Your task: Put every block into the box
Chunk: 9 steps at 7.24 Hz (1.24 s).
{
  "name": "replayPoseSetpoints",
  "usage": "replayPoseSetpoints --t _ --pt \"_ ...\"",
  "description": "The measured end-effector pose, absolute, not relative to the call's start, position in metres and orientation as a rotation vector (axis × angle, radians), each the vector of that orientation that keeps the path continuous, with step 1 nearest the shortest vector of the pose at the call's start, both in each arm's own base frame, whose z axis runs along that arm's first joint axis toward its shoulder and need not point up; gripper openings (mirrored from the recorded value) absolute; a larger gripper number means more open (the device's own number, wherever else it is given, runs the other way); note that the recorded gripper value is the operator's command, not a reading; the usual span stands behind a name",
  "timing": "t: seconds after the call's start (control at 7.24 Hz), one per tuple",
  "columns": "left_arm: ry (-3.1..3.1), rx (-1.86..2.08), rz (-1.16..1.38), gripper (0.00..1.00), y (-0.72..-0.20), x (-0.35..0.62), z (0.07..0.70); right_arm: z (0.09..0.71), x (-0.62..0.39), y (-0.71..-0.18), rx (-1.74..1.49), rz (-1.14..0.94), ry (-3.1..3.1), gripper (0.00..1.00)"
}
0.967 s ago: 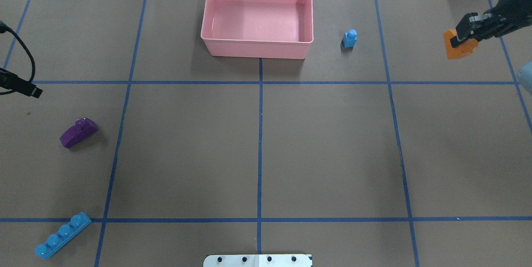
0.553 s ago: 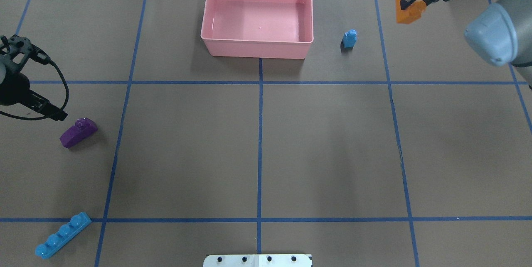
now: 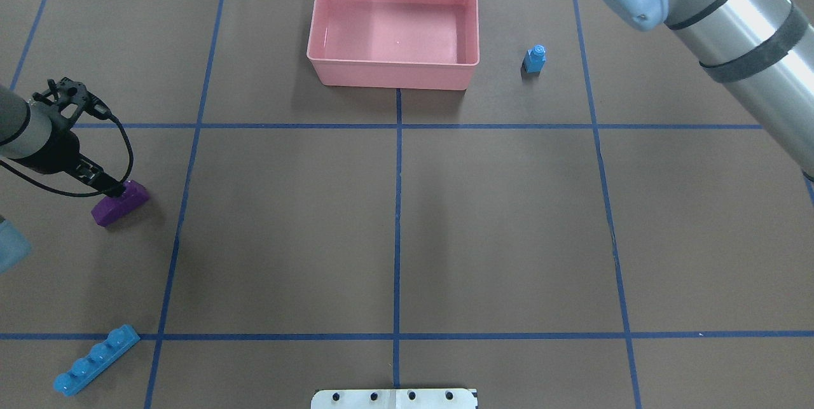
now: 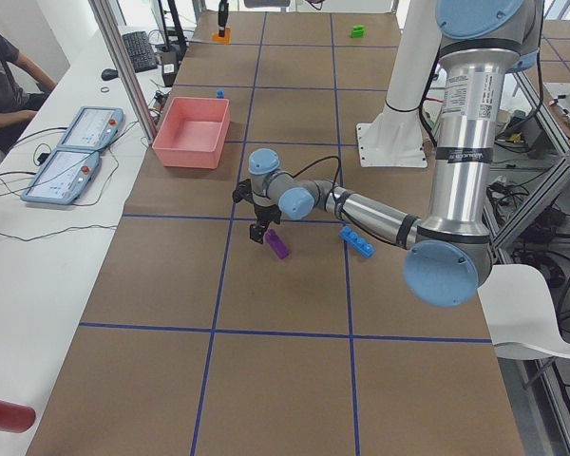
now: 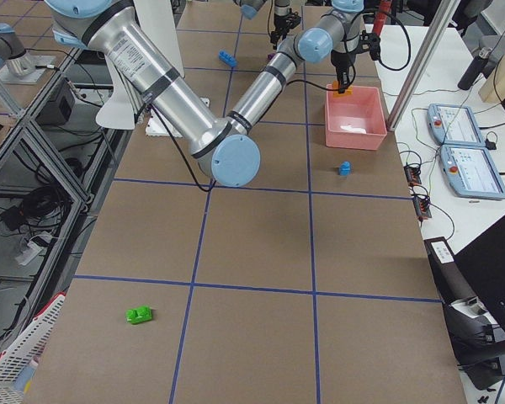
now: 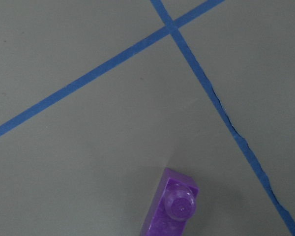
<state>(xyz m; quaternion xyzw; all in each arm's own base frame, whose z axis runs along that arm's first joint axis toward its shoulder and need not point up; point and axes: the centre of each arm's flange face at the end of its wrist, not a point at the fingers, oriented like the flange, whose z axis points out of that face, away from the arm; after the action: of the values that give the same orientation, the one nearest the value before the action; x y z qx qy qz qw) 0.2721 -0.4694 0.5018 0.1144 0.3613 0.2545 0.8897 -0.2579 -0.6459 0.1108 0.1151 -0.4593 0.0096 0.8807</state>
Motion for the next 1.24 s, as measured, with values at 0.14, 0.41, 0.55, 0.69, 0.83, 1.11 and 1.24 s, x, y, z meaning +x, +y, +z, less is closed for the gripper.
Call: replayPoseSetpoints --t 0.14,0.41,0.55,0.69,0.83,1.11,1.24 --pt "0.748 0.232 0.537 0.99 -0.471 0.282 0.505 0.104 -0.27 -0.654 0.248 0.016 -0.946 0.0" --pt "0.749 0.219 0.553 0.99 -0.468 0.295 0.508 0.099 -0.287 -0.667 0.268 0.004 -0.951 0.0" --pt "0.749 0.21 0.56 0.99 -0.465 0.3 0.51 0.095 -0.292 -0.67 0.272 -0.001 -0.954 0.0" --pt "0.748 0.203 0.566 0.9 -0.463 0.305 0.513 0.084 -0.298 -0.675 0.277 -0.005 -0.955 0.0" --pt "0.748 0.196 0.573 0.77 -0.461 0.309 0.515 0.073 -0.313 -0.685 0.29 -0.012 -0.951 0.0" --pt "0.749 0.19 0.577 0.41 -0.459 0.314 0.518 0.067 -0.351 -0.713 0.329 -0.014 -0.949 0.0" --pt "0.749 0.189 0.578 0.08 -0.459 0.315 0.518 0.07 -0.363 -0.722 0.341 -0.014 -0.949 0.0"
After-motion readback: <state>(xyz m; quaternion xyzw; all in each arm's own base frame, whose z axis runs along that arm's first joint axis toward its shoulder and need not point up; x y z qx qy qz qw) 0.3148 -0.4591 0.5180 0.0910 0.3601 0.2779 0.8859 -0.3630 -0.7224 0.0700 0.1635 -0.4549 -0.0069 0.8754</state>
